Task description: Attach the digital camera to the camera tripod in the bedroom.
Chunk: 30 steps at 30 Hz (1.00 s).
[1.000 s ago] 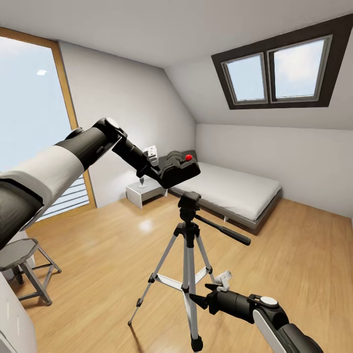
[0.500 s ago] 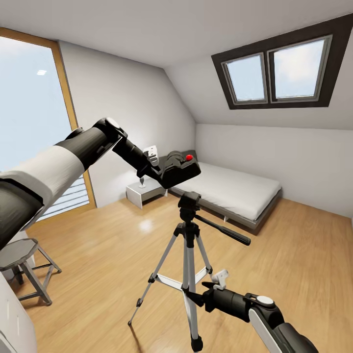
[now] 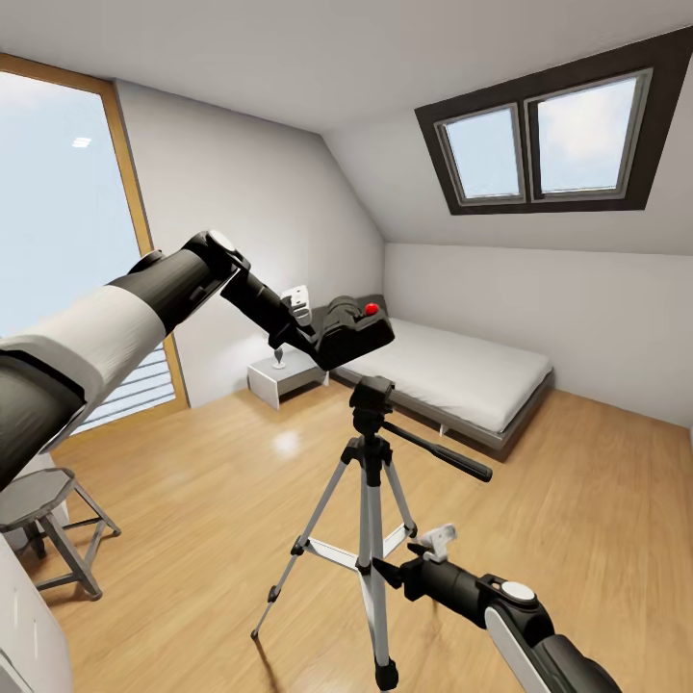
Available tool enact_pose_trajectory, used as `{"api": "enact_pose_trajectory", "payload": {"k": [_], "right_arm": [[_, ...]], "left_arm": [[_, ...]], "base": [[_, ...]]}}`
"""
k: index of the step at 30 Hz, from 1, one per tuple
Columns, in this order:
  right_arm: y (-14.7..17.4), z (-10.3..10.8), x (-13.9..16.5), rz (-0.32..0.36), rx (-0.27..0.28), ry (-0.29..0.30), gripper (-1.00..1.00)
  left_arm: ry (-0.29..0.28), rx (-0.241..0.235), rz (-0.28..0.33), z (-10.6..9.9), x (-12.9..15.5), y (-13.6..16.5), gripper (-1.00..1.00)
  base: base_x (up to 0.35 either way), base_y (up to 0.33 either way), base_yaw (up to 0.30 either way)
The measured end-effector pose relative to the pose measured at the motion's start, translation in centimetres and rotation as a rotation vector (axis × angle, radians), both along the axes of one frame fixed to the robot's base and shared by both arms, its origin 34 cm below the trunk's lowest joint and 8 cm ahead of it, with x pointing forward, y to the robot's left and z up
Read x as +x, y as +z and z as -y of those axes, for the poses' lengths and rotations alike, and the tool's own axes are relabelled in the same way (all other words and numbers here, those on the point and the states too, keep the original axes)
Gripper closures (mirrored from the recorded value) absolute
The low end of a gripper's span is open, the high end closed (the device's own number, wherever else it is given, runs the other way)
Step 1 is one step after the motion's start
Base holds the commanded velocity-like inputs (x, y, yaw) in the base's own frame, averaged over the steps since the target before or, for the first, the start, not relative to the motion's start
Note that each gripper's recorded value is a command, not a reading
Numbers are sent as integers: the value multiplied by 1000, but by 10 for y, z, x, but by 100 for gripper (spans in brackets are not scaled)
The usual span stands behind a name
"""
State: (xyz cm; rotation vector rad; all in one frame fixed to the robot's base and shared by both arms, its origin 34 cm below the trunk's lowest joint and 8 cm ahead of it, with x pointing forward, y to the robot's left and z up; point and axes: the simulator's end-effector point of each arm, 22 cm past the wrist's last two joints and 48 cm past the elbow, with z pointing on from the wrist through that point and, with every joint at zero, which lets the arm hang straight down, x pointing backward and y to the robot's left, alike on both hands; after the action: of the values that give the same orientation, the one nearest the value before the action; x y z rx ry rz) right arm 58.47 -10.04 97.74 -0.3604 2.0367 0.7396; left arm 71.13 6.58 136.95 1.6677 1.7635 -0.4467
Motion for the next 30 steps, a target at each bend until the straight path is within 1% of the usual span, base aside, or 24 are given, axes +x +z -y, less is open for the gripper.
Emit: {"api": "enact_pose_trajectory", "payload": {"k": [6,17,21,22,26,30], "right_arm": [[0,2,3,11,-6,-15,-100],[1,0,5,14,-4,-21,-100],[3,-13,4,11,19,-19,-100],[3,-13,4,11,19,-19,-100],[0,-25,2,-5,39,-17,-100],[-1,-30,1,-12,45,-16,-100]], "left_arm": [[-2,-2,1,1,0,1,100],[-2,-2,2,1,0,1,100],[-2,-2,2,1,0,1,100],[-2,-2,2,1,0,1,100],[-2,-2,2,1,0,1,100],[-3,-2,2,1,0,1,100]], "base": [[0,0,0],[0,0,0],[0,0,0],[0,0,0],[0,0,0],[0,0,0]]}}
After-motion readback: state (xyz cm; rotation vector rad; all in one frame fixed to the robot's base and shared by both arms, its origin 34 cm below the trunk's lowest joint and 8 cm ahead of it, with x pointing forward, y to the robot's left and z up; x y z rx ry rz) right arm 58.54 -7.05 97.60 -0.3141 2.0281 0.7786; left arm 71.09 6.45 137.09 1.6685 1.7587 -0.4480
